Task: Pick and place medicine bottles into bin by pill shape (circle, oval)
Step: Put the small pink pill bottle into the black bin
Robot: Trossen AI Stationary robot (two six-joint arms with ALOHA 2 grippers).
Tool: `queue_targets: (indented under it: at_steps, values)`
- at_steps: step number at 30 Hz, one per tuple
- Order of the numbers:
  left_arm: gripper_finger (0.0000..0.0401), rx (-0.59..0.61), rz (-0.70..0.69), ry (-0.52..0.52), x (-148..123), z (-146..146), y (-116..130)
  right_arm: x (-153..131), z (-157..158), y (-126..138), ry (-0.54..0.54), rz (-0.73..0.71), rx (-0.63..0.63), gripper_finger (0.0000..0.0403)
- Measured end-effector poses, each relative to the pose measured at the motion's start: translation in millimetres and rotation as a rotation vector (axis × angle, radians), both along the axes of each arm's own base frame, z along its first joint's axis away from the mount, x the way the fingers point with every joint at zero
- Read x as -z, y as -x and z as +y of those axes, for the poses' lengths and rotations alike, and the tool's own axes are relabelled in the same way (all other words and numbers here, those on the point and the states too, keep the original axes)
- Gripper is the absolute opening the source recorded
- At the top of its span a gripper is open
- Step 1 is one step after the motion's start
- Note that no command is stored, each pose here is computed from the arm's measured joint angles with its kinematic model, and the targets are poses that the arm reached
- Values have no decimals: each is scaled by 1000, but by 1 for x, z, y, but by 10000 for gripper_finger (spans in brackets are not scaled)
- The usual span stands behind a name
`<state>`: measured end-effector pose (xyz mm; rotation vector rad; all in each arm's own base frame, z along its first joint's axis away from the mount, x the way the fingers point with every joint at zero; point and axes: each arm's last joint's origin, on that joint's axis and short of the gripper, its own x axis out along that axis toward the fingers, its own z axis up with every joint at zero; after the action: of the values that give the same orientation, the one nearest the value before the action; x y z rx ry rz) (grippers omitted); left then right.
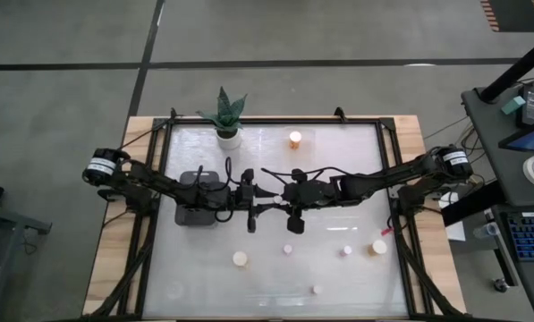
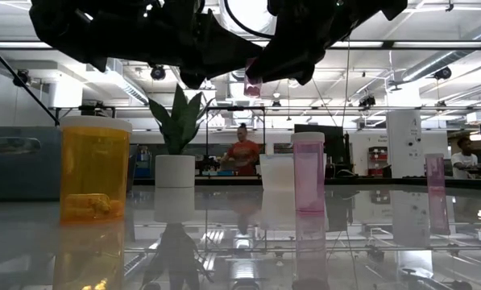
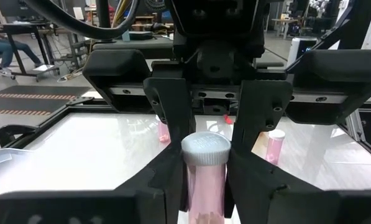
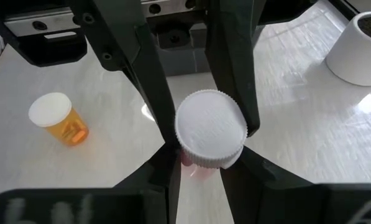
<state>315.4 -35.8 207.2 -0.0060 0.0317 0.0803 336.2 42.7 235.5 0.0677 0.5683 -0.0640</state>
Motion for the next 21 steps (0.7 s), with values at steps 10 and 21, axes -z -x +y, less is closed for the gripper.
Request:
queue_targets:
  at_steps: [10, 21]
  values:
    - [95, 0, -3, 1, 0, 0, 3, 0, 0, 0, 0, 0, -1, 152]
    - [95, 17, 91, -11, -5, -3, 19, -5, -1, 7, 3, 21, 0, 188]
